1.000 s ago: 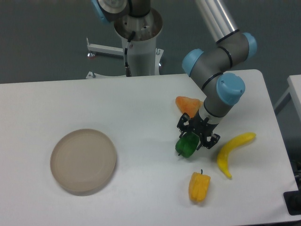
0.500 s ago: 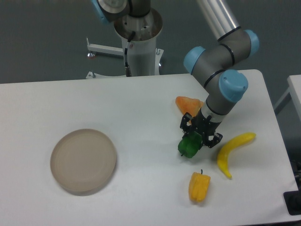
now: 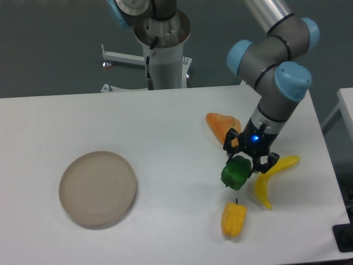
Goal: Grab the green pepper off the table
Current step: 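Lift the green bell pepper up off the table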
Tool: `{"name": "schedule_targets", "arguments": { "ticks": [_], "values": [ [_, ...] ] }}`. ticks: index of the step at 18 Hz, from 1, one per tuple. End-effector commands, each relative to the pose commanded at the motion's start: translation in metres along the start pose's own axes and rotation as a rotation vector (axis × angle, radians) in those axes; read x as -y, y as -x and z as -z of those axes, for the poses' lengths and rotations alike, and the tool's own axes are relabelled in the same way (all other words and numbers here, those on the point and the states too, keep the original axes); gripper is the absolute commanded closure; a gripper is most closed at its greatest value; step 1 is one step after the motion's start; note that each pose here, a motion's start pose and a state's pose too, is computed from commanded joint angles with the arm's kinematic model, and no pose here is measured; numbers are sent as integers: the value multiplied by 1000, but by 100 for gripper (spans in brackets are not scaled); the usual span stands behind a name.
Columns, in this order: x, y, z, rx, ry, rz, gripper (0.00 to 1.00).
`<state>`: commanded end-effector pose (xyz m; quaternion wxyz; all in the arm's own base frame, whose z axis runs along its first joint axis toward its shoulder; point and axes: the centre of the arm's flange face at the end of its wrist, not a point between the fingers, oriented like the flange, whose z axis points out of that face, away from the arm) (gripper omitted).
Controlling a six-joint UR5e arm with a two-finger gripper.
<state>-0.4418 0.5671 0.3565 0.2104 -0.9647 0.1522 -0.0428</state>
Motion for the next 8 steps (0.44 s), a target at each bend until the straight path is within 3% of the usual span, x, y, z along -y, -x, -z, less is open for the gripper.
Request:
{"name": "schedule_targets", "arguments": {
  "ticks": [8],
  "values": [
    [1, 2, 0, 4, -2, -3, 64]
  ]
}}
